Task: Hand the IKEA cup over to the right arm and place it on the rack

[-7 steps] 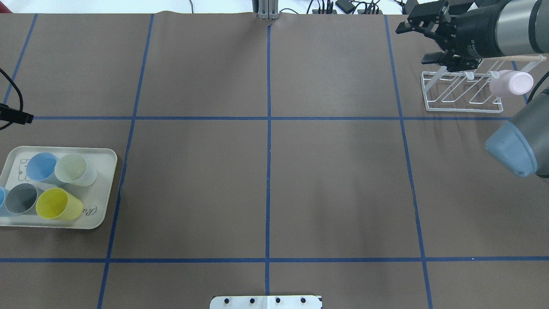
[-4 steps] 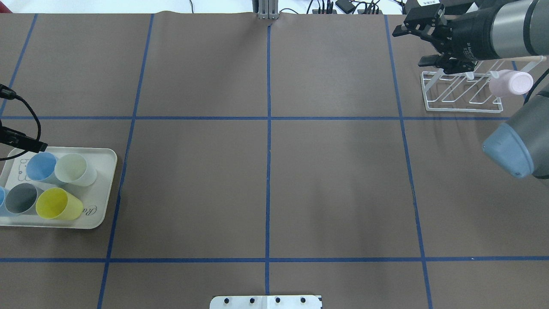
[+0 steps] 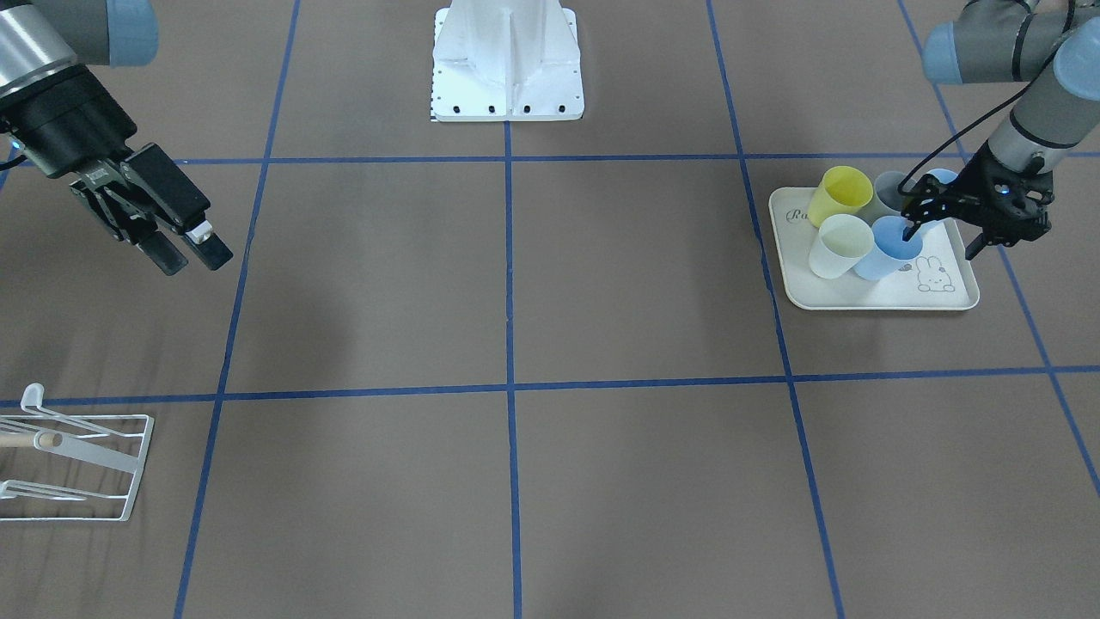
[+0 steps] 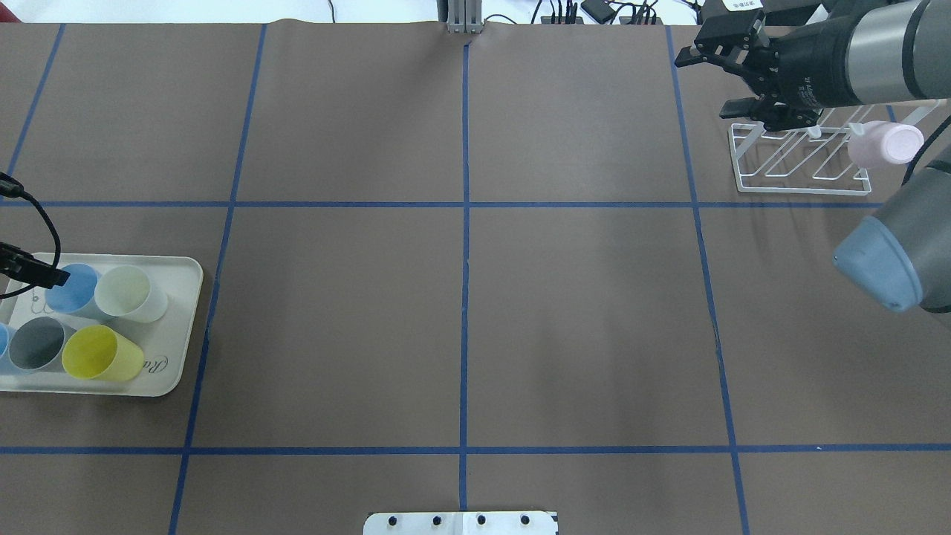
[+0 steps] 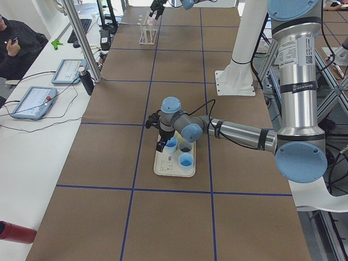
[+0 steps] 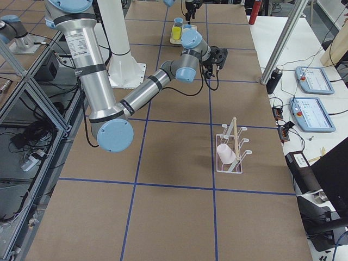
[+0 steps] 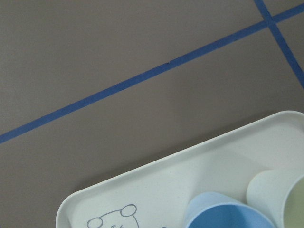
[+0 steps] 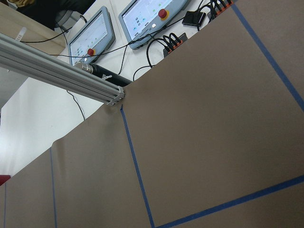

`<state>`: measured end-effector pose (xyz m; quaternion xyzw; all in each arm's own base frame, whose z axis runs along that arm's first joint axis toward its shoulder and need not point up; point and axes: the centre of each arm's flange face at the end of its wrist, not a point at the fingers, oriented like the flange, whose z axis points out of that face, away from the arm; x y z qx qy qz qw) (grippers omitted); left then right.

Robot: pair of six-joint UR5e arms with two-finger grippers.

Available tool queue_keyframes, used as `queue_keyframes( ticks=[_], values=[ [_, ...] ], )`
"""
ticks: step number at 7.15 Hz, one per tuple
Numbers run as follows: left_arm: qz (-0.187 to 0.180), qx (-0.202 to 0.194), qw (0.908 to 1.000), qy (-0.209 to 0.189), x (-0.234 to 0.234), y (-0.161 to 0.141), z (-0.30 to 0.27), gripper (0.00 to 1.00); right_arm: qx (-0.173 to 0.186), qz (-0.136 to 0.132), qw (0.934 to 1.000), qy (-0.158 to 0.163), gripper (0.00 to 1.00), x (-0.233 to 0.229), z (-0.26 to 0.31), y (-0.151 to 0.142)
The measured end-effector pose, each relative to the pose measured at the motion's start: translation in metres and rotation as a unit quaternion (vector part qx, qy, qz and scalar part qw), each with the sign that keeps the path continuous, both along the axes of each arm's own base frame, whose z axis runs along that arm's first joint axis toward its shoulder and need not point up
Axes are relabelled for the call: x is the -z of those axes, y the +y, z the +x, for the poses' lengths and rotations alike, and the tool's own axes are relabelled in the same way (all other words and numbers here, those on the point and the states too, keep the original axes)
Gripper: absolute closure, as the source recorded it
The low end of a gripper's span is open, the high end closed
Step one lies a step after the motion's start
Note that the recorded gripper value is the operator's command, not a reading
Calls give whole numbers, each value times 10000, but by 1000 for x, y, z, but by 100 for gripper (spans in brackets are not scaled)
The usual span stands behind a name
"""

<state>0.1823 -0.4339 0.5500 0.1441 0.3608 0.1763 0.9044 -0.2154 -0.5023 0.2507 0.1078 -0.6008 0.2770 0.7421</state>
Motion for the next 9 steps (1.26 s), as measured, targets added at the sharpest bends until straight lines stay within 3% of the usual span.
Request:
queue_keyframes(
  ticks=[2, 4, 7, 9],
  values=[
    [-77, -118, 9999, -12, -8, 3, 8, 26, 19, -2, 10000, -4, 0, 0, -2, 1],
    [-119, -233, 9997, 10, -10, 7, 16, 43, 23, 0, 10000, -31, 0, 1, -2, 2],
    [-186, -321, 9993, 90, -11, 7, 21, 51, 29, 1, 10000, -51, 0, 2, -2, 3],
    [-193, -347, 9992, 94, -12, 4, 26, 70, 30, 25, 10000, -68, 0, 6, -2, 3]
  ],
)
